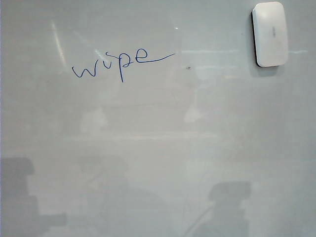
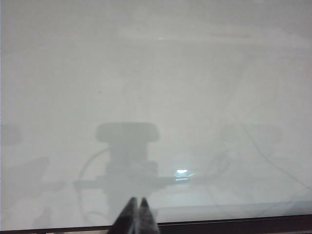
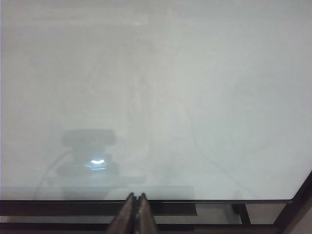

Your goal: Grab the whiteboard eraser that is attached to the surface of the whiteboard and use it to clean the writing on the whiteboard.

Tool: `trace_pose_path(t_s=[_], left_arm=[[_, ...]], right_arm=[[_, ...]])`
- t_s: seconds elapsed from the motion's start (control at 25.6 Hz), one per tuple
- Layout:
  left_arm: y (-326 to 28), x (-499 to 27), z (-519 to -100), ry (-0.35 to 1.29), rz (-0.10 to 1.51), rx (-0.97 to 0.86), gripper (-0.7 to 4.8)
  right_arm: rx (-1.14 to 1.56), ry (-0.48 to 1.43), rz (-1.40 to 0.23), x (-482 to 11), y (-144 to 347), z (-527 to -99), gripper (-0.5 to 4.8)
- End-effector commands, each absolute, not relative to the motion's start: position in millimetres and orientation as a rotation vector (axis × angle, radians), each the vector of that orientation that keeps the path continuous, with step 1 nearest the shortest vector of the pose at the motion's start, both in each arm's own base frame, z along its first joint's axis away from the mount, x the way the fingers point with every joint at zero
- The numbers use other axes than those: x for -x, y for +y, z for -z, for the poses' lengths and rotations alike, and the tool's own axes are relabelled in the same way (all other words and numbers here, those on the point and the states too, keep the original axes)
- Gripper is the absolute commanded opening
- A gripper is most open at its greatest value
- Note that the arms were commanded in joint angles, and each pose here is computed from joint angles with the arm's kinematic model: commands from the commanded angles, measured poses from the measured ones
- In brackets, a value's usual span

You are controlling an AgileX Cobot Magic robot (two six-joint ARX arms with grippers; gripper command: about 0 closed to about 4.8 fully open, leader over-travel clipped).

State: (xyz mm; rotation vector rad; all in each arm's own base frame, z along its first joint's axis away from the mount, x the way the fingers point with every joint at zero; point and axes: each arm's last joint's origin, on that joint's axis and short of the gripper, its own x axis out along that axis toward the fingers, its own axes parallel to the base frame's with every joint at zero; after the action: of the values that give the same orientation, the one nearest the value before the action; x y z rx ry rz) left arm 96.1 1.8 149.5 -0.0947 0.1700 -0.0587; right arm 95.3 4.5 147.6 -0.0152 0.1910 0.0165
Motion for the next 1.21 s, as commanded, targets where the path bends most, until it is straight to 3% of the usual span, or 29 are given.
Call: trace_pose_path(t_s=[0.04, 0.47, 0.78, 0.94, 1.05, 1.21], left_arm=[[2, -96, -150, 0.17, 0.055, 0.094, -0.05], [1, -95, -159, 0.132, 0.074, 0.099, -0.05], [-1, -72, -249, -0.245, 0.128, 0.106, -0.05], [-5, -38, -306, -0.407, 0.25, 0.194, -0.05], [-8, -16, -331, -0.434, 0.34, 0.222, -0.05], [-10, 1, -345, -0.352, 0.347, 0.234, -0.05]], right_arm=[[0.017, 0.186, -0.016, -95, 5, -149, 0.0], [0.01, 0.183, -0.016, -95, 5, -150, 0.0], [-0.179, 0.103, -0.042, -89, 5, -181, -0.01], [-0.336, -0.004, -0.176, -76, 8, -222, -0.01], [-0.306, -0.061, -0.332, -64, 11, -248, 0.0], [-0.119, -0.157, -0.344, -45, 11, -282, -0.01]])
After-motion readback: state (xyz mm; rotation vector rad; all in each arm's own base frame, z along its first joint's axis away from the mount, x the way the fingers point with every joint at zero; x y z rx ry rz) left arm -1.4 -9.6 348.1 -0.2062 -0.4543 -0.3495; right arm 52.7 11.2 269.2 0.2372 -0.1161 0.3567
